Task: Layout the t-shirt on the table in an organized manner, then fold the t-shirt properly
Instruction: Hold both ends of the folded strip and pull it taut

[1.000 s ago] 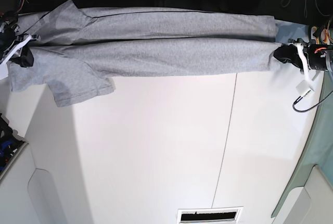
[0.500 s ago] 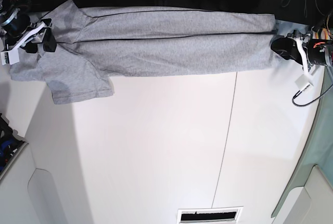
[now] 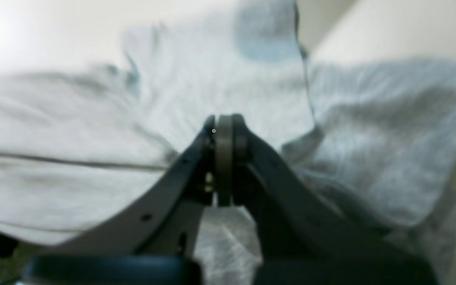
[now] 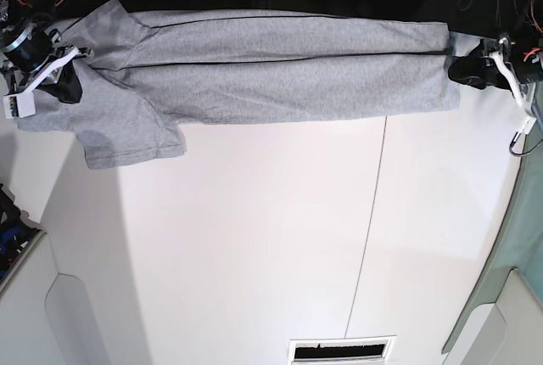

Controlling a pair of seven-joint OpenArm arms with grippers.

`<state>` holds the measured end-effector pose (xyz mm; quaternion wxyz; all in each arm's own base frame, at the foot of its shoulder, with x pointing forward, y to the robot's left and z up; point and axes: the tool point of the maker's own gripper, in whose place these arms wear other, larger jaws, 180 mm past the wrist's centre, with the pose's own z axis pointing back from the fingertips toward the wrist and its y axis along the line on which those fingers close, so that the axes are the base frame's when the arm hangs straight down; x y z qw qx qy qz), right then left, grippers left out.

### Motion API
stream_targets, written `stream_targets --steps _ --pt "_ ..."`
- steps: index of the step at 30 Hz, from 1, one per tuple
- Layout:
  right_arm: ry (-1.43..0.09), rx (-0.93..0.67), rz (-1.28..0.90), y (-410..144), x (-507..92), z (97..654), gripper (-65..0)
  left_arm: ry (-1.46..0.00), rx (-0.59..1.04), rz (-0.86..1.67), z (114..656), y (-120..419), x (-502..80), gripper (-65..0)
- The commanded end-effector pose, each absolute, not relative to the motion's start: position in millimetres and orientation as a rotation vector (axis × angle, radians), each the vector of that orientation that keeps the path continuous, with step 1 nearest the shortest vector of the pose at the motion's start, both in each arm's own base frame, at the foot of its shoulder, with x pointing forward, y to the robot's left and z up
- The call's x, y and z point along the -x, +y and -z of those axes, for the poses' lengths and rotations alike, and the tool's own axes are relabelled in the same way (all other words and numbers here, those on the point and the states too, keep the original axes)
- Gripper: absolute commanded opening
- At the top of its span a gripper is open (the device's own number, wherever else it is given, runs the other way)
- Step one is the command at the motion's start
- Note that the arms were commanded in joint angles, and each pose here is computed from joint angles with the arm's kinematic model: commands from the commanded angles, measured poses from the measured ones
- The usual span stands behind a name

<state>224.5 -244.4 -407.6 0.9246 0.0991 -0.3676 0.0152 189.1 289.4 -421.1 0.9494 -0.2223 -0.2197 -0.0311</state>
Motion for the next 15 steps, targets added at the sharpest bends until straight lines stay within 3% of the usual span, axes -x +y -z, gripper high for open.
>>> stream_targets --steps 1,8,15 --pt "-0.778 -0.198 -0.027 -250 -230 406 -65.0 -0.49 0.421 0.082 415 296 -199 -28.8" --pt "-0.694 -0.216 0.054 -260 -219 441 -65.0 -0.43 0.32 0.001 449 291 -185 -28.8" --pt "-0.71 -0.247 0.077 -257 -222 438 -65.0 -0.415 0.349 -0.001 455 279 -179 -28.8"
